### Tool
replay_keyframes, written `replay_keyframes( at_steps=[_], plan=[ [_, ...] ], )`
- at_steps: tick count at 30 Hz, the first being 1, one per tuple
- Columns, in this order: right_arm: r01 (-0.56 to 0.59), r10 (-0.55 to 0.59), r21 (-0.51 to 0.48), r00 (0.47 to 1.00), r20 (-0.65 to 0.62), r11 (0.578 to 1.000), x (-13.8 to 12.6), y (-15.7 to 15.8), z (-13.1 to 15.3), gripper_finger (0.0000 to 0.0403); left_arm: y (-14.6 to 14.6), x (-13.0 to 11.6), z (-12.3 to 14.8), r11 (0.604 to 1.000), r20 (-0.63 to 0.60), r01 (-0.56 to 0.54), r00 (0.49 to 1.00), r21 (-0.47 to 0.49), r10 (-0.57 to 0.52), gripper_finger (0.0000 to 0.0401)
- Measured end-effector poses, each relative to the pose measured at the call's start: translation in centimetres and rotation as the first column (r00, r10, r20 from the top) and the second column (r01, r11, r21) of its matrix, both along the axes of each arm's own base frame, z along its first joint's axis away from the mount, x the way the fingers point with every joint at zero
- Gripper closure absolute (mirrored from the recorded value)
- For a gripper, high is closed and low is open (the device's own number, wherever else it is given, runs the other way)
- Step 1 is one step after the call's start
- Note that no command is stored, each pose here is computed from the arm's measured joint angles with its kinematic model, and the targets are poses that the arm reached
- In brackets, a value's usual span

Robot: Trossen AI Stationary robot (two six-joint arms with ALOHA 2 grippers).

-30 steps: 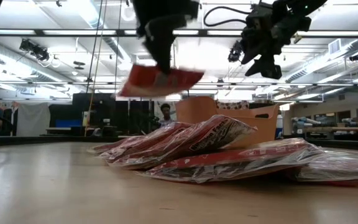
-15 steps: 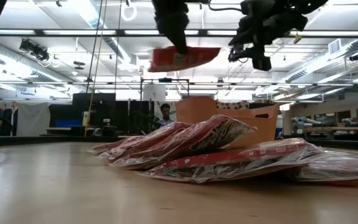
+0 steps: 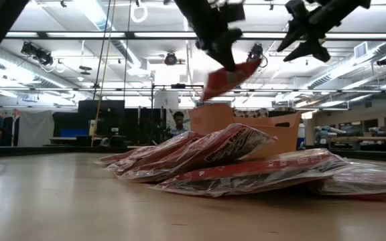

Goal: Sort popcorn bags into baskets
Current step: Put the red popcorn bag into the orange bin

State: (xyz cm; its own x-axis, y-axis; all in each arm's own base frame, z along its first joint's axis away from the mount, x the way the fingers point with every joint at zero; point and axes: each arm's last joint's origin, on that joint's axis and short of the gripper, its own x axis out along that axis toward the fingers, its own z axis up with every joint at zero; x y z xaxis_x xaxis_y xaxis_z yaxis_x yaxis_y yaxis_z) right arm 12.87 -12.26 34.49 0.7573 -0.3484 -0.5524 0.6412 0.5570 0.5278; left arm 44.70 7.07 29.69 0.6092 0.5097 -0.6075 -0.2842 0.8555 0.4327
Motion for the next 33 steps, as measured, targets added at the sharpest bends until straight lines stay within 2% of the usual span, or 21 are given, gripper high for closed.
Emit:
replay_keyframes(
  at_steps=[10,15,20,25,27,29,33],
  plan=[
    [0.015,-0.016,-0.016,1.000,-0.023,1.000,-1.2,0.4,0.1,0.0233,2.4,2.7,-6.0,0.998,-0.036,-0.026,0.999,-0.051,0.024,0.0399],
    [0.006,-0.007,-0.027,1.000,-0.030,1.000,-1.2,0.4,0.1,0.0233,2.9,3.7,-8.4,0.988,0.003,-0.075,0.997,-0.134,0.076,0.0390],
    [0.001,-0.002,-0.035,0.999,-0.038,0.999,-1.2,0.4,0.1,0.0233,3.0,4.1,-9.0,0.980,0.050,-0.090,0.994,-0.178,0.101,0.0363],
    [-0.002,0.000,-0.041,0.999,-0.049,0.999,-1.2,0.4,0.1,0.0233,2.8,4.2,-7.8,0.971,0.128,-0.085,0.985,-0.222,0.115,0.0312],
    [-0.002,-0.001,-0.043,0.999,-0.051,0.999,-1.3,0.4,0.0,0.0233,2.5,3.8,-6.3,0.950,0.148,-0.051,0.984,-0.309,0.101,0.0293],
    [-0.002,-0.001,-0.043,0.999,-0.053,0.999,-1.3,0.4,0.0,0.0233,2.1,3.3,-4.5,0.906,0.178,0.033,0.983,-0.423,0.047,0.0282],
    [-0.029,0.023,-0.078,0.997,-0.074,0.997,-1.3,0.4,0.0,0.0233,0.2,1.8,-2.8,0.755,0.149,0.215,0.976,-0.619,-0.156,0.0277]
  ],
)
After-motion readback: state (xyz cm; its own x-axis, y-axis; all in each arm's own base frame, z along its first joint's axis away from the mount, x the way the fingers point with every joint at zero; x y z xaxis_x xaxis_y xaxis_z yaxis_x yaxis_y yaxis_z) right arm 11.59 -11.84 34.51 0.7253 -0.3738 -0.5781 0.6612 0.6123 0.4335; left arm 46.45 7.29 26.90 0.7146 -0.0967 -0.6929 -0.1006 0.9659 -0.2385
